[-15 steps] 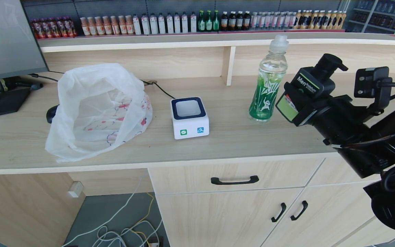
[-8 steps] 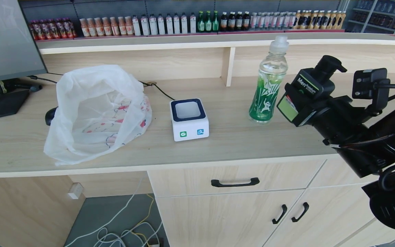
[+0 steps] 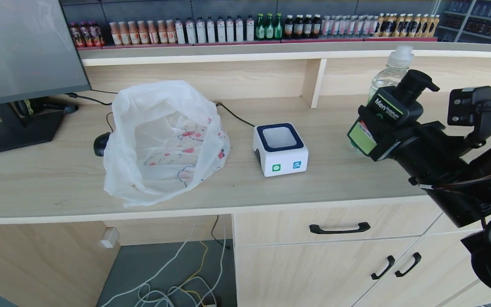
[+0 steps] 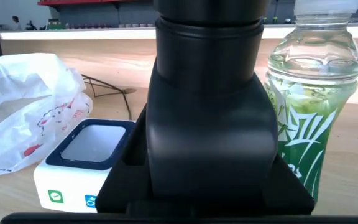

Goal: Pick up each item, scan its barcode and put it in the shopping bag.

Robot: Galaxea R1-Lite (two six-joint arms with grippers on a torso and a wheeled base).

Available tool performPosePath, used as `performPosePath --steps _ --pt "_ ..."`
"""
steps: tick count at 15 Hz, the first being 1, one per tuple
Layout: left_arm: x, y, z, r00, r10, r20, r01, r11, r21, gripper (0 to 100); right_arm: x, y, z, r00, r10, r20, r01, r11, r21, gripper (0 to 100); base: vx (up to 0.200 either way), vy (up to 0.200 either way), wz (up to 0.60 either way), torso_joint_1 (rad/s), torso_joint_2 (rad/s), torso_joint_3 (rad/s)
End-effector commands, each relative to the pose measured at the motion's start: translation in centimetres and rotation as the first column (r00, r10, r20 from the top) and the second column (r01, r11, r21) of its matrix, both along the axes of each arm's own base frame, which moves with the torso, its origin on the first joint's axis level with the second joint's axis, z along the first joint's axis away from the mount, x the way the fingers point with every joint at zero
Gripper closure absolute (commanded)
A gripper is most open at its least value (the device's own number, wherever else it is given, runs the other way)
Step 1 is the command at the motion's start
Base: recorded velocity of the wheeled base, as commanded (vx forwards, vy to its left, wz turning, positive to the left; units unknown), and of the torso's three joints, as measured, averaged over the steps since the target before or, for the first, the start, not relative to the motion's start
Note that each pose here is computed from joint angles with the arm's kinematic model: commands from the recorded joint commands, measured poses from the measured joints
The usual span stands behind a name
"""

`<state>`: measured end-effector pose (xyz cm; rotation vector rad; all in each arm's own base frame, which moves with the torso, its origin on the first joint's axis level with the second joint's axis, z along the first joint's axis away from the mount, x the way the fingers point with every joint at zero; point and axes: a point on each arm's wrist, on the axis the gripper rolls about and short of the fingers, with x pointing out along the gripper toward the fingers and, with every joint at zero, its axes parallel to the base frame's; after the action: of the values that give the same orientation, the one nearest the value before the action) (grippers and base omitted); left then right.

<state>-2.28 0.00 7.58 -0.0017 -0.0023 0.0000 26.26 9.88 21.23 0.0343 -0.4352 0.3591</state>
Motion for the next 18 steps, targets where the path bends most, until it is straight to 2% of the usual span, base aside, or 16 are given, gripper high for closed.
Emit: performPosePath --steps 1,4,10,11,14,16,18 --pt "0.0 0.0 0.0 1.0 0.0 0.001 0.0 1.0 -0.001 0 -0.3 -0.1 0.4 1.0 0.0 0.014 0.0 1.0 0.005 100 0.0 0.2 0.0 0.002 0.0 0.007" --pt "0.0 0.0 0.0 1.0 0.002 0.001 -0.002 1.0 -0.001 0 -0.2 0.0 0.4 1.0 0.003 0.014 -0.003 1.0 0.003 100 0.0 0.2 0.0 0.001 0.0 0.002" --pt "0.0 0.0 0.0 1.0 0.0 0.001 0.0 1.0 0.006 0 -0.3 1.9 0.2 0.998 0.06 0.015 -0.06 0.998 -0.01 100 0.0 0.0 0.0 0.0 0.0 0.0" --pt "0.0 0.0 0.0 1.0 0.0 0.001 0.0 1.0 0.006 0 -0.5 2.6 0.0 0.997 0.074 0.021 -0.073 0.997 -0.036 100 0.0 0.0 0.0 0.0 0.0 0.0" --pt "0.0 0.0 0.0 1.0 0.0 0.001 0.0 1.0 0.006 0 -1.1 5.7 0.1 0.985 0.17 0.034 -0.168 0.985 -0.044 100 0.0 0.0 0.0 0.0 0.0 0.0" --pt "0.0 0.0 0.0 1.0 0.0 0.001 0.0 1.0 0.006 0 -1.0 7.3 0.2 0.975 0.217 0.039 -0.216 0.976 -0.029 100 0.0 0.0 0.0 0.0 0.0 0.0" --pt "0.0 0.0 0.0 1.0 0.0 0.001 0.0 1.0 0.006 0 -0.9 9.1 0.3 0.968 0.25 0.032 -0.251 0.967 0.039 100 0.0 0.0 0.0 0.0 0.0 0.0"
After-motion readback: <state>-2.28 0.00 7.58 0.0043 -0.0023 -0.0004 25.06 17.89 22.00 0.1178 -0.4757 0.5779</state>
